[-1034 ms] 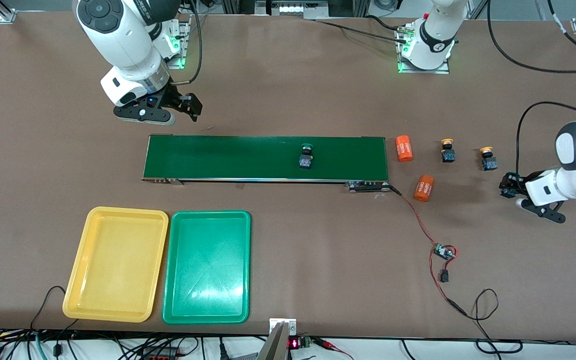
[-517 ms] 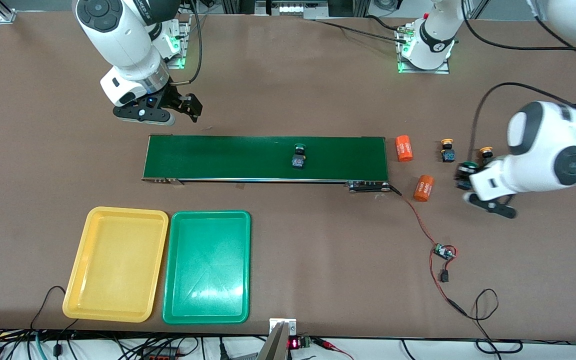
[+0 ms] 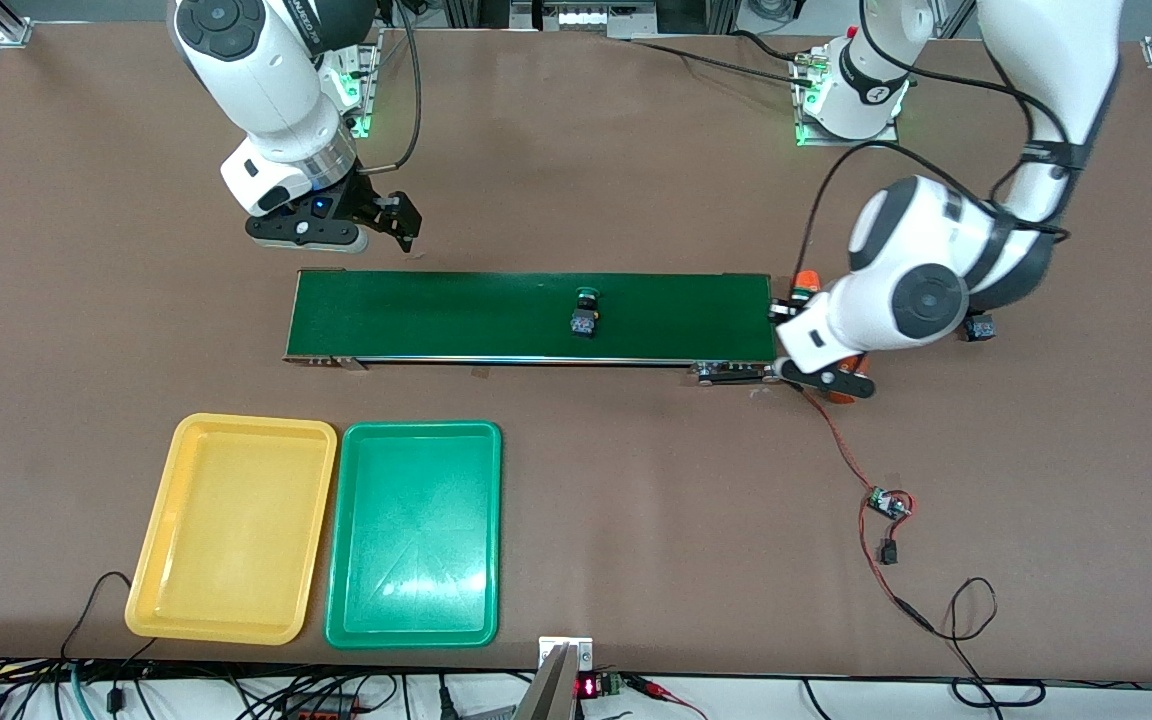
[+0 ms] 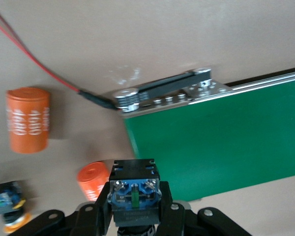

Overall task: Sort buttons by color to trays
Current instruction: 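Place the second button on the belt end with the left gripper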

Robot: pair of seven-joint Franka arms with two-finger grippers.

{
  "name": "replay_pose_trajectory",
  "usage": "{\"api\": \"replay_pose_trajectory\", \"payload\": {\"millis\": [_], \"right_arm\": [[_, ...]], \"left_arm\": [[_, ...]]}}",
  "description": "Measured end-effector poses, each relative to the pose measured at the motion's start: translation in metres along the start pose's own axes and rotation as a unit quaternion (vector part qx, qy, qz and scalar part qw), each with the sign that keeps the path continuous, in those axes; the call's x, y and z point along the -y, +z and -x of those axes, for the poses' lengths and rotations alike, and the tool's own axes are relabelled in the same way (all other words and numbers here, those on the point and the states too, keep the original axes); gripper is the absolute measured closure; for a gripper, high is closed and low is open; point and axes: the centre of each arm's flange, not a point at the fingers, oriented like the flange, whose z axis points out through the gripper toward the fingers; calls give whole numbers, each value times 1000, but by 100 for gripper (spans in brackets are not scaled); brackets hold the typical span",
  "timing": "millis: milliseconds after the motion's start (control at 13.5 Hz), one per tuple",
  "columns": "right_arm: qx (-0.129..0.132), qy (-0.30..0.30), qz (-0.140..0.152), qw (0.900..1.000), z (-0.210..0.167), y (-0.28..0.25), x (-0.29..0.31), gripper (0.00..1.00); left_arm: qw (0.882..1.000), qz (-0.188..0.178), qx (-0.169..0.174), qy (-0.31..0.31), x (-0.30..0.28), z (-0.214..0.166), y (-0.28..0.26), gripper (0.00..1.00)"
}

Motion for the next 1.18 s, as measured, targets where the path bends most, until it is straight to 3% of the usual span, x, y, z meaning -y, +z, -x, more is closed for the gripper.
{"api": "replay_pose_trajectory", "payload": {"millis": [369,1034,1182], "right_arm": [[0,0,0,1000,0,0,0,0],[0,0,0,1000,0,0,0,0],[0,0,0,1000,0,0,0,0]], "left_arm": [[998,0,-38,-44,-69,15,53,59],[997,21,-59,-52,-72,3,81,59],[996,26,-66,-52,-73,0,83,46]]}}
